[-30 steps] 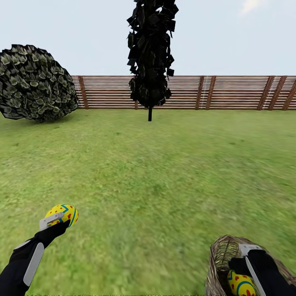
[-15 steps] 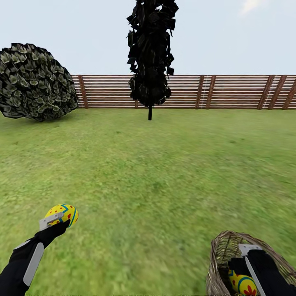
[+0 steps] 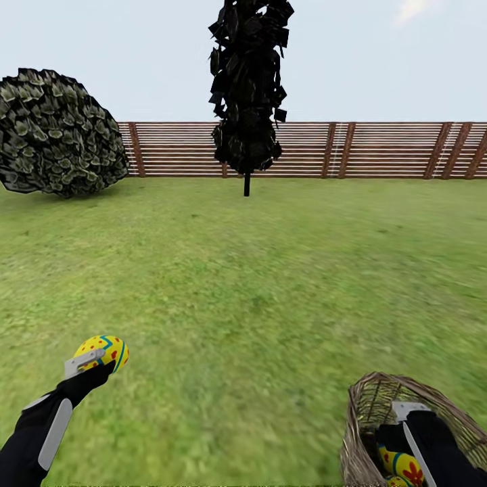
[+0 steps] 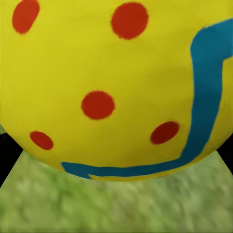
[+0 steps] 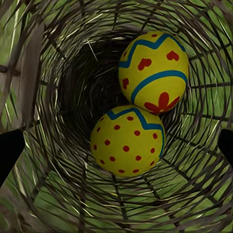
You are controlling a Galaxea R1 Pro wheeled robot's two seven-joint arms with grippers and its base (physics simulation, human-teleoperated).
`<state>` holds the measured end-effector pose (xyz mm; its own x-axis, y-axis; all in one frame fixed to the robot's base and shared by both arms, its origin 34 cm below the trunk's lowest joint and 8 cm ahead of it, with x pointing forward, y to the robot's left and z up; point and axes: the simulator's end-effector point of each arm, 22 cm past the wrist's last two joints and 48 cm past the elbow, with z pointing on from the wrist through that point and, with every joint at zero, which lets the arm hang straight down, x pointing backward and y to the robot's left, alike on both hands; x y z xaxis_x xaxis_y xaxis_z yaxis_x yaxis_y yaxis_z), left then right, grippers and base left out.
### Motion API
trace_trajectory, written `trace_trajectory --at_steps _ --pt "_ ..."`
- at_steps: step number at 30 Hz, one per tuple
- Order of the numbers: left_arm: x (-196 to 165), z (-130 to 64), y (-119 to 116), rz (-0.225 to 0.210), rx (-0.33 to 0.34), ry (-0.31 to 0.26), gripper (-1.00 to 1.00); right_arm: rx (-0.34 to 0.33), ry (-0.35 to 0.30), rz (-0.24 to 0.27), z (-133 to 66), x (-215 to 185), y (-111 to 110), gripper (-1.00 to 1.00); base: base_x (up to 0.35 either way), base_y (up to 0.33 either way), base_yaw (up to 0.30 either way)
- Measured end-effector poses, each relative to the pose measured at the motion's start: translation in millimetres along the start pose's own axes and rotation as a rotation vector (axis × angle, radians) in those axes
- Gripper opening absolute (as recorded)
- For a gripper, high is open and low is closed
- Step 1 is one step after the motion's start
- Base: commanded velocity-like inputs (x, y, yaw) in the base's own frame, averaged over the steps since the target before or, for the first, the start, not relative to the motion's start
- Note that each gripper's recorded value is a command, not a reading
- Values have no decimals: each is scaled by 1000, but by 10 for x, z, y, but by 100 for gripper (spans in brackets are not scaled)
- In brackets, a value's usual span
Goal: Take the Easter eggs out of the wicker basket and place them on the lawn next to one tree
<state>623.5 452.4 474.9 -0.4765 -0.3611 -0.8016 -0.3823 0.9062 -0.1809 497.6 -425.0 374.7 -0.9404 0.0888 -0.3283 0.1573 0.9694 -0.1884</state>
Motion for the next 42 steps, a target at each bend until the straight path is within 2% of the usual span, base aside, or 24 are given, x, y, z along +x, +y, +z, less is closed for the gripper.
trace_trajectory --at_steps 15,22,36,42 --pt "323 121 89 -1 1 1 -100 0 0 0 286 197 50 100 0 0 0" --pt "458 194 125 5 -9 26 -100 3 27 -5 385 283 57 100 0 0 0" --pt "457 194 122 5 -8 26 -100 3 28 -6 386 285 64 100 0 -84 0" --pt "581 254 155 10 -16 50 -100 5 52 -11 470 365 74 100 0 0 0"
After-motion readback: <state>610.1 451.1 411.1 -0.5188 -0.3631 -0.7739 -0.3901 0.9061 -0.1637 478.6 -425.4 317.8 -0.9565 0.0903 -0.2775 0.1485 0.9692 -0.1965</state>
